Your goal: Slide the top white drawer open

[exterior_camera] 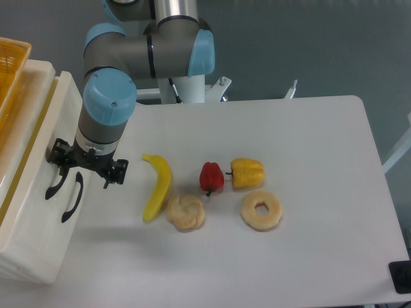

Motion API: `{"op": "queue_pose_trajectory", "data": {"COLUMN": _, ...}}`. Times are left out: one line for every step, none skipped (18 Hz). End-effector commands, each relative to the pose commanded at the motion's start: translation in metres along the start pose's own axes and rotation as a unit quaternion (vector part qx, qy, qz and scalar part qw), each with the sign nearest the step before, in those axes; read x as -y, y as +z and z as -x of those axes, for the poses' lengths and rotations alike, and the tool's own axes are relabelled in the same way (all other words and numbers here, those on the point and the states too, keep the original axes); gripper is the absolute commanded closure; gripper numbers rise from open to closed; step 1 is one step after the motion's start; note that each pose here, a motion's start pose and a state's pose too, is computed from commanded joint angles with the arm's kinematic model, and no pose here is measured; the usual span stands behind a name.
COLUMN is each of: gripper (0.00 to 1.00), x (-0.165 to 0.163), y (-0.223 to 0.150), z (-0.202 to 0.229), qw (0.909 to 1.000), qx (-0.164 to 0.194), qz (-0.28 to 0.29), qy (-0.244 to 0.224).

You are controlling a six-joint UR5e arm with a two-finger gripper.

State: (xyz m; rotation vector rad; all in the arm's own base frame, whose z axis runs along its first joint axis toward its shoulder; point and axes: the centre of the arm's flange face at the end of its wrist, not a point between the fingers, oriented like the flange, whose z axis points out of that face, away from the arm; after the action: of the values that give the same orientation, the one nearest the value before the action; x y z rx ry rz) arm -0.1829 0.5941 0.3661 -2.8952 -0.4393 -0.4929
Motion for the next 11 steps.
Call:
{"op": "queue_pose_trajectory", "data": {"gripper": 0.00, "x": 0.000, "y": -0.001, "z": 0.002, "qw": 1.0000, "qx": 0.001, "qz": 0.000, "qy": -0.001}}
{"op": "queue_pose_trajectory", "data": {"gripper": 0.00, "x": 0.000, "y": -0.002, "z": 0.005, "qw": 1.0000, "qx": 0.003, "qz": -0.001, "qy": -0.004}}
{"op": "queue_pose_trajectory", "data": {"gripper": 0.00, "x": 0.000, "y": -0.003, "z": 0.007, "qw": 1.0000, "qx": 0.005, "qz": -0.002, "qy": -0.004}}
{"op": "queue_pose_trajectory", "data": {"gripper": 0.00, "x": 0.000, "y": -0.005, "z": 0.008, "qw": 1.0000, "qx": 0.006, "qz": -0.003, "qy": -0.006}}
{"op": "queue_pose_trajectory", "data": {"gripper": 0.00, "x": 0.000, "y": -0.006, "z": 0.011, "qw": 0.9999, "qx": 0.007, "qz": -0.004, "qy": -0.008}}
{"op": "queue_pose_trajectory", "data": {"gripper": 0.00, "x": 0.000, "y": -0.006, "z": 0.011, "qw": 0.9999, "qx": 0.007, "qz": -0.004, "qy": -0.006}}
{"op": "queue_pose_trajectory", "data": {"gripper": 0.00, "x": 0.000, "y": -0.009, "z": 0.014, "qw": 0.9999, "qx": 0.008, "qz": -0.006, "qy": -0.009}}
{"op": "queue_pose_trajectory", "data": {"gripper": 0.00, "x": 0.000, "y": -0.010, "z": 0.016, "qw": 0.9999, "qx": 0.009, "qz": -0.007, "qy": -0.010}}
{"op": "queue_pose_trajectory", "data": {"gripper": 0.00, "x": 0.000, "y": -0.011, "z": 0.018, "qw": 0.9999, "qx": 0.010, "qz": -0.007, "qy": -0.011}}
{"op": "queue_pose_trajectory", "data": {"gripper": 0.00, "x": 0.000, "y": -0.014, "z": 0.023, "qw": 0.9998, "qx": 0.010, "qz": -0.010, "qy": -0.015}}
{"op": "queue_pose_trajectory", "data": {"gripper": 0.00, "x": 0.000, "y": -0.017, "z": 0.024, "qw": 0.9997, "qx": 0.011, "qz": -0.013, "qy": -0.016}}
